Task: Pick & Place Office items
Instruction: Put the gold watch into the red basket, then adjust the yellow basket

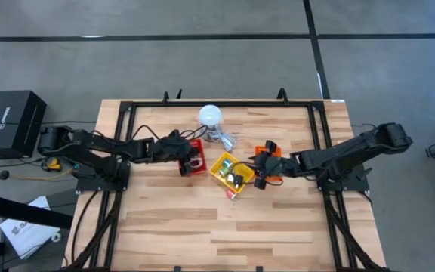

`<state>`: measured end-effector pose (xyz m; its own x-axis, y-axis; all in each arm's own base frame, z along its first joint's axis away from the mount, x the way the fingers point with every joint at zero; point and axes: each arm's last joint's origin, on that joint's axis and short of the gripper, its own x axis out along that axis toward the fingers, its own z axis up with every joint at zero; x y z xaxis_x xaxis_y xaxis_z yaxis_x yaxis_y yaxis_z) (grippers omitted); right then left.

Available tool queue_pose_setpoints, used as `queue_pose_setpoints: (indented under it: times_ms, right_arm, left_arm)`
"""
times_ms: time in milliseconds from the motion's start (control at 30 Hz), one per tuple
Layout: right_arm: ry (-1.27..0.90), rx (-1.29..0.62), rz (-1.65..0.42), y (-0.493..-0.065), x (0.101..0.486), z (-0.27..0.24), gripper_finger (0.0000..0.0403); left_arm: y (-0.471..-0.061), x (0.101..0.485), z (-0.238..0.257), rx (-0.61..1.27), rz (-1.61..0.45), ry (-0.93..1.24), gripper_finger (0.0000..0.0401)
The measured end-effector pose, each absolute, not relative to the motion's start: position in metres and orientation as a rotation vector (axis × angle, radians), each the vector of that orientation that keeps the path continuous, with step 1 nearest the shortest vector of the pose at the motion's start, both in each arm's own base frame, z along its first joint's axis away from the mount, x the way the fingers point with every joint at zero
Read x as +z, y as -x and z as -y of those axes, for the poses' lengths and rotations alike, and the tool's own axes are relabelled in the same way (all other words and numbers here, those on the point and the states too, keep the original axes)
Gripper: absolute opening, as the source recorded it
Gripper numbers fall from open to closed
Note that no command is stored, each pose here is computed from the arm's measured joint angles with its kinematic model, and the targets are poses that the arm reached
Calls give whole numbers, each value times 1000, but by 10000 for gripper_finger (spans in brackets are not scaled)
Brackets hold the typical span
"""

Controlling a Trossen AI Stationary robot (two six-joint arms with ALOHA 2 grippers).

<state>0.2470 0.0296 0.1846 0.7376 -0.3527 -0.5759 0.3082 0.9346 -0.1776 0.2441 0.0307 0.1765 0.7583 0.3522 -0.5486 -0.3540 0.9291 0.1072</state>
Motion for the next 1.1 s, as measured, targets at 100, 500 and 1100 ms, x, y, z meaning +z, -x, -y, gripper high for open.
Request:
queue_pose_setpoints:
  times_ms: [100, 500, 1100]
  right_arm:
    - [76, -379, -707, -252, 175, -26, 121]
    - [74, -327, -729, -280, 219, -44, 122]
    - [-69, -181, -746, -273, 207, -111, 232]
  left_arm:
    - [-244, 177, -29, 377, -596, 1, 101]
    - [-245, 177, -27, 368, -590, -1, 148]
    - [-246, 178, -25, 360, -575, -6, 143]
